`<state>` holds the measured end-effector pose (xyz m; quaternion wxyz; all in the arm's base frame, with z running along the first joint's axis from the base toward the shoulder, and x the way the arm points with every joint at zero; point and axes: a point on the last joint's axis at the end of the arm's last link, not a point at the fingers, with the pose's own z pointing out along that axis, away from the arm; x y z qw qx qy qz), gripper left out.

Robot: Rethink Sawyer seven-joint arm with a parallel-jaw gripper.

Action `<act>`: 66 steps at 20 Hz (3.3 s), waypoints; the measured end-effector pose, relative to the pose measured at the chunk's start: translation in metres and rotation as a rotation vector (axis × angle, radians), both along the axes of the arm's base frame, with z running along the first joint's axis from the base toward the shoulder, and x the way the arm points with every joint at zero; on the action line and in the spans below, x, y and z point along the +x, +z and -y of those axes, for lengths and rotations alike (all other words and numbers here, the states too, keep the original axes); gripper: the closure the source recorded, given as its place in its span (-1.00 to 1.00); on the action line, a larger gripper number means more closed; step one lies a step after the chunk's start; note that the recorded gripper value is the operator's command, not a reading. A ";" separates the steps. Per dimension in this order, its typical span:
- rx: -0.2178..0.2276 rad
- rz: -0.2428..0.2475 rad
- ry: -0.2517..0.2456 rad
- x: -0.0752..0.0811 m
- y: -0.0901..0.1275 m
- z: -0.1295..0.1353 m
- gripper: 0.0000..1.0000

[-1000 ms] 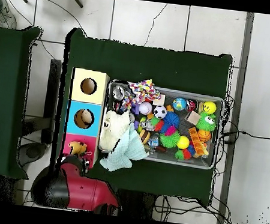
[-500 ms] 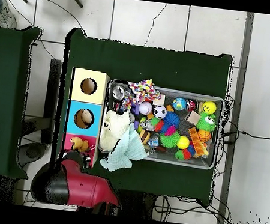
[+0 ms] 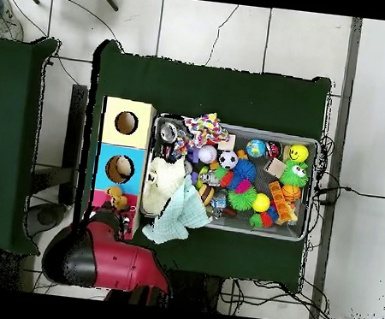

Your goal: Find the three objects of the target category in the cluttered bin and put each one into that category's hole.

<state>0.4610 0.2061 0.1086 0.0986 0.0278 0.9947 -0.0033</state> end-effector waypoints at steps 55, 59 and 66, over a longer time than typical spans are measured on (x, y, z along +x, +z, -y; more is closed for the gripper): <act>0.042 -0.010 -0.010 0.001 -0.001 -0.001 1.00; 0.040 -0.009 -0.007 -0.001 -0.004 -0.002 1.00; 0.036 0.006 -0.006 -0.004 -0.006 -0.002 1.00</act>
